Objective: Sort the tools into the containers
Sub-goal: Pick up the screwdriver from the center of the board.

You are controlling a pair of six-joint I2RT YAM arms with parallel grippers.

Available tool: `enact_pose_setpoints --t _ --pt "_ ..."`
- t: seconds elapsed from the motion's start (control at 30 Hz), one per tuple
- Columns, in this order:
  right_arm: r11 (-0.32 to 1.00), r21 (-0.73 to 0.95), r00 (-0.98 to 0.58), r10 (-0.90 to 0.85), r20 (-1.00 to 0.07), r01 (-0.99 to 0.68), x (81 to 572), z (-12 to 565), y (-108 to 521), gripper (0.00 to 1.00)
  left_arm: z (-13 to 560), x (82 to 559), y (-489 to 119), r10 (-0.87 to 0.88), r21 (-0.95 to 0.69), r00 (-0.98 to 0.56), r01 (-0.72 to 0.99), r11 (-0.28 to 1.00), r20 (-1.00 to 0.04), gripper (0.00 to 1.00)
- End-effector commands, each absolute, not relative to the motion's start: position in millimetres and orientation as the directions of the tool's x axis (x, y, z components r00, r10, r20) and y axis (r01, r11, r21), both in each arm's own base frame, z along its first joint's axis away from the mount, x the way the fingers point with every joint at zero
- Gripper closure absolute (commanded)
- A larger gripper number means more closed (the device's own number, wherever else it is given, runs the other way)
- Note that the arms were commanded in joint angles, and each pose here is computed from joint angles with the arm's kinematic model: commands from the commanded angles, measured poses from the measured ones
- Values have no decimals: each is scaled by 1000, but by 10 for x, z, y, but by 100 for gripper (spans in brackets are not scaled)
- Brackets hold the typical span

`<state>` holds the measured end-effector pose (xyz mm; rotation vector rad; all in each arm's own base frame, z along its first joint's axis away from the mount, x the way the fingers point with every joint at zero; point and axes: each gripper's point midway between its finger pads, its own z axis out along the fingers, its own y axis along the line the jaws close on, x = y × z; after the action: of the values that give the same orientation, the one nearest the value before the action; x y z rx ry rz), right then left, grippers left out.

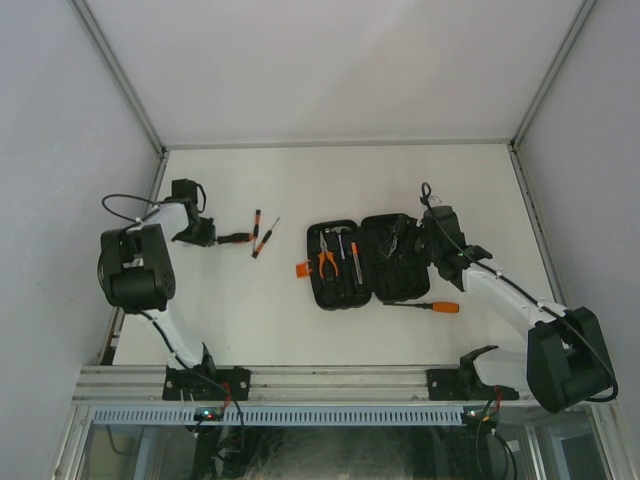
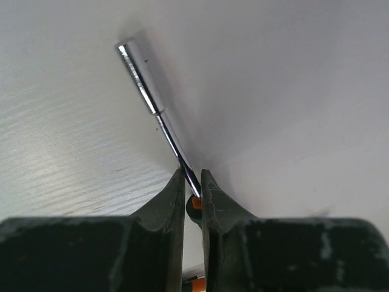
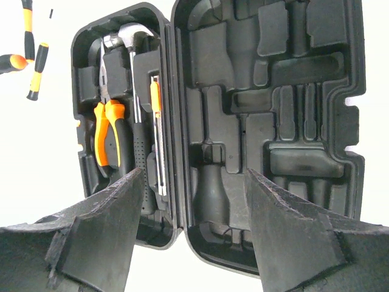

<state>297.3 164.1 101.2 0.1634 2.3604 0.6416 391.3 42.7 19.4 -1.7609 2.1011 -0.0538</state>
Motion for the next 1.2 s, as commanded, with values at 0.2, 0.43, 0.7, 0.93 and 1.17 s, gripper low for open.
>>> enact_pose_setpoints --t 0.2,0.43,0.7,0.93,1.17 --pt "857 512 -742 307 -596 -56 3052 1128 1698 35 156 3967 496 -929 -237 -223 -925 297 -294 95" --pt "858 511 -737 310 -600 -56 3066 1177 1711 36 371 4140 562 -895 -275 -293 -879 391 -337 100" --pt "877 478 -680 319 -660 -53 3118 1327 1627 36 797 4331 414 -830 -389 -407 -744 543 -381 100" --pt "877 478 -607 352 -712 -52 3179 1525 1563 36 1194 4357 110 -745 -477 -483 -573 666 -460 100" --pt "840 498 -585 297 -755 -215 3102 1815 1747 33 1700 4339 -652 -539 -478 -586 -275 834 -605 100"
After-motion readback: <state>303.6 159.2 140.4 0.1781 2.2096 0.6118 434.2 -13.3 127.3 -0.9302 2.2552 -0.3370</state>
